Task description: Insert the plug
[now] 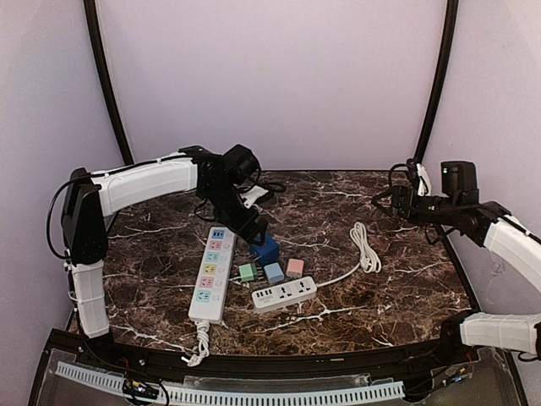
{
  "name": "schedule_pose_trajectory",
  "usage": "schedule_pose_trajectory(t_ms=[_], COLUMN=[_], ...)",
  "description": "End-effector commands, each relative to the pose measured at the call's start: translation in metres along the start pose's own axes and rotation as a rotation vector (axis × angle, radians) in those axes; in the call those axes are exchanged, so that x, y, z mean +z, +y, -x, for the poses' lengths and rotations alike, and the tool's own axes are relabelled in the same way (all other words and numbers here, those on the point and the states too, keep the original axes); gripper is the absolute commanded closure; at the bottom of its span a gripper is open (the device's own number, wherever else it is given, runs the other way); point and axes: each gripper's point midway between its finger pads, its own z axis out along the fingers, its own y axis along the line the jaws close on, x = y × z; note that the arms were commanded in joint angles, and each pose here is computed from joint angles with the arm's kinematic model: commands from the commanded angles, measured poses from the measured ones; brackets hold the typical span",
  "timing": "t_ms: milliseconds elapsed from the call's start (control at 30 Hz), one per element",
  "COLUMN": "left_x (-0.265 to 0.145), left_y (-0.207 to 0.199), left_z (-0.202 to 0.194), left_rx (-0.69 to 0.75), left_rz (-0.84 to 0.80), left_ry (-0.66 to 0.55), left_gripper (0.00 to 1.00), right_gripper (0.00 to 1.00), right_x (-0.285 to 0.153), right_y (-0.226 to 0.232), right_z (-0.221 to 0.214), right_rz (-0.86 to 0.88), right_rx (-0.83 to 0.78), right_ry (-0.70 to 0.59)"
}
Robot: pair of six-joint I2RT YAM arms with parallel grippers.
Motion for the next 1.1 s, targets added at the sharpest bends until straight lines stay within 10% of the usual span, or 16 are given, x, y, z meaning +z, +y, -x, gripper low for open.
schedule_pose_trajectory(t_ms=[0, 1067], left_x=[0.013, 0.069], left_y=[-0.002, 0.007], left_z=[-0.004, -0.002], left_rx=[0.059, 0.154], left_rz=[-0.009, 0.058], left_ry=[0.033, 0.115], left_gripper=[0.07, 0.15], right_gripper=[0.02, 0.01], right_x=[-0.003, -0.004], right_y=[0.002, 0.011], right_z=[-0.005, -0.004], right_rz=[0.012, 0.053], right_rx=[0.01, 0.007], right_ry=[0.001, 0.009])
